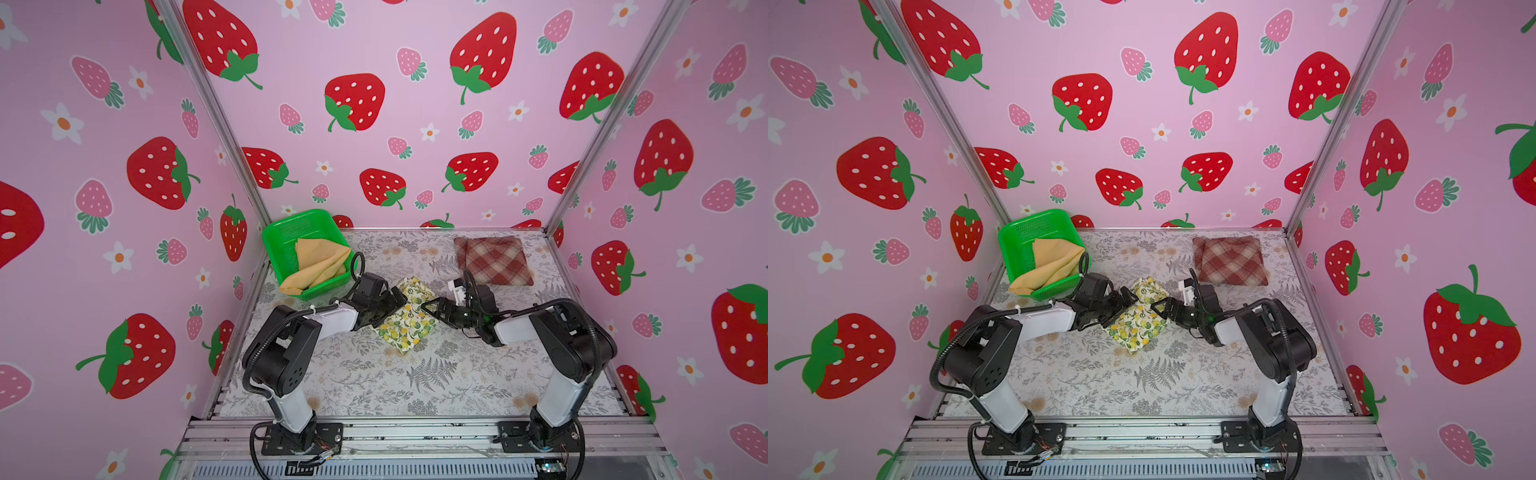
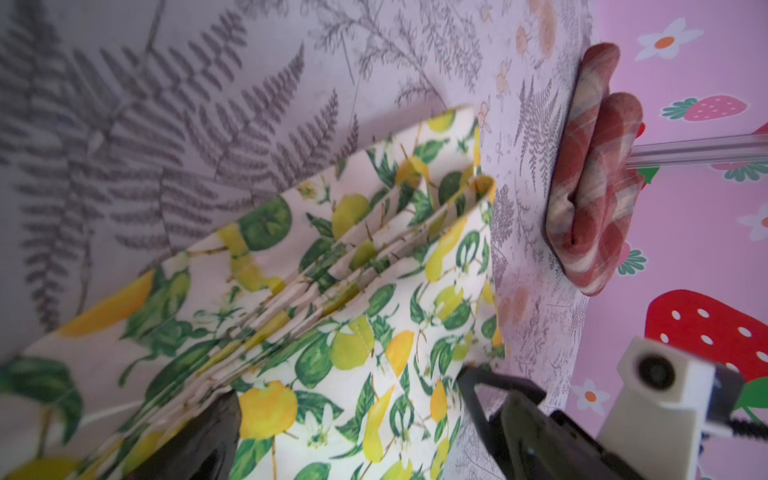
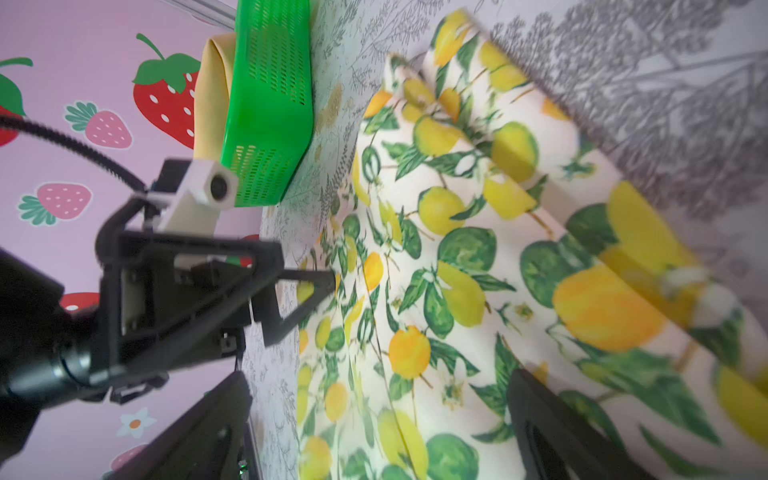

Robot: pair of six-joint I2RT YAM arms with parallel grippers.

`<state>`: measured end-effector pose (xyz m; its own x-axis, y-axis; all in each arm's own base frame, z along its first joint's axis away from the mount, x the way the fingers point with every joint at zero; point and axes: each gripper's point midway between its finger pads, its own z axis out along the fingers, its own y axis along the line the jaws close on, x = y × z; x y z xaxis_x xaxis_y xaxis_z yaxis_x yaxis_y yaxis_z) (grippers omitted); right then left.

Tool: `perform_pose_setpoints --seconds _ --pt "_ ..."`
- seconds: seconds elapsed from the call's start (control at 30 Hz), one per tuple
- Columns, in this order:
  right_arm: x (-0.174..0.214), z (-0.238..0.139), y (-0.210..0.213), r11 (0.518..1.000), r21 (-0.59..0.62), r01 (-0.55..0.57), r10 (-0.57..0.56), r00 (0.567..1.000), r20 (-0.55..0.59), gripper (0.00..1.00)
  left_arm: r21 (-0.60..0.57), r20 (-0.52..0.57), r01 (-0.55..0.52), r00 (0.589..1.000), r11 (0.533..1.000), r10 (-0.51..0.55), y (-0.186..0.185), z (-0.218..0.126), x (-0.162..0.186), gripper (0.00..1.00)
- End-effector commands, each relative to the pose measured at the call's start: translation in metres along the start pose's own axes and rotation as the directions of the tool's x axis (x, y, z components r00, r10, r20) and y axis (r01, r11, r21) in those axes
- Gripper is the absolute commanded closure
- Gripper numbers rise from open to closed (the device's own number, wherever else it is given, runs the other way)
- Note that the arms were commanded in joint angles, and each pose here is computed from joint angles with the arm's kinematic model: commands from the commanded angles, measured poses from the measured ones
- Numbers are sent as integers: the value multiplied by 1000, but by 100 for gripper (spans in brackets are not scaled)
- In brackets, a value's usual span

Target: Fold and stack the skirts

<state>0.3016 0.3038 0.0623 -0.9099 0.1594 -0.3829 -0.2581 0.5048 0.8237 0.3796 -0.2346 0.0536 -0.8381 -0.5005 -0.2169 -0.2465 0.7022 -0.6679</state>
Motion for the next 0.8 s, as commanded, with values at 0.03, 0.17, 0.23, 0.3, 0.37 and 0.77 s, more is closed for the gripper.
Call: perform_pose_setpoints --seconds 0.03,0.17,0.23,0.3,0.37,0.77 --pt "29 -1 -10 993 118 -10 10 1000 -1 0 -157 -72 10 997 987 -22 43 16 1 0" --pt "51 -4 6 991 129 23 -23 1000 1 0 -152 -71 -39 997 988 29 24 22 -20 1" --pt "52 -6 15 989 133 58 -60 998 11 0 -124 -76 -63 996 990 54 6 20 -28 1" --pt "43 -11 25 985 139 105 -110 994 26 0 -76 -67 -82 995 994 77 -15 11 -35 1" --pt "29 -16 42 975 135 179 -186 982 41 0 -37 -49 -102 994 994 100 -35 -6 -41 1" --pt "-51 -43 33 870 300 390 -410 912 3 0 139 -101 -31 994 990 45 -48 -61 0 0"
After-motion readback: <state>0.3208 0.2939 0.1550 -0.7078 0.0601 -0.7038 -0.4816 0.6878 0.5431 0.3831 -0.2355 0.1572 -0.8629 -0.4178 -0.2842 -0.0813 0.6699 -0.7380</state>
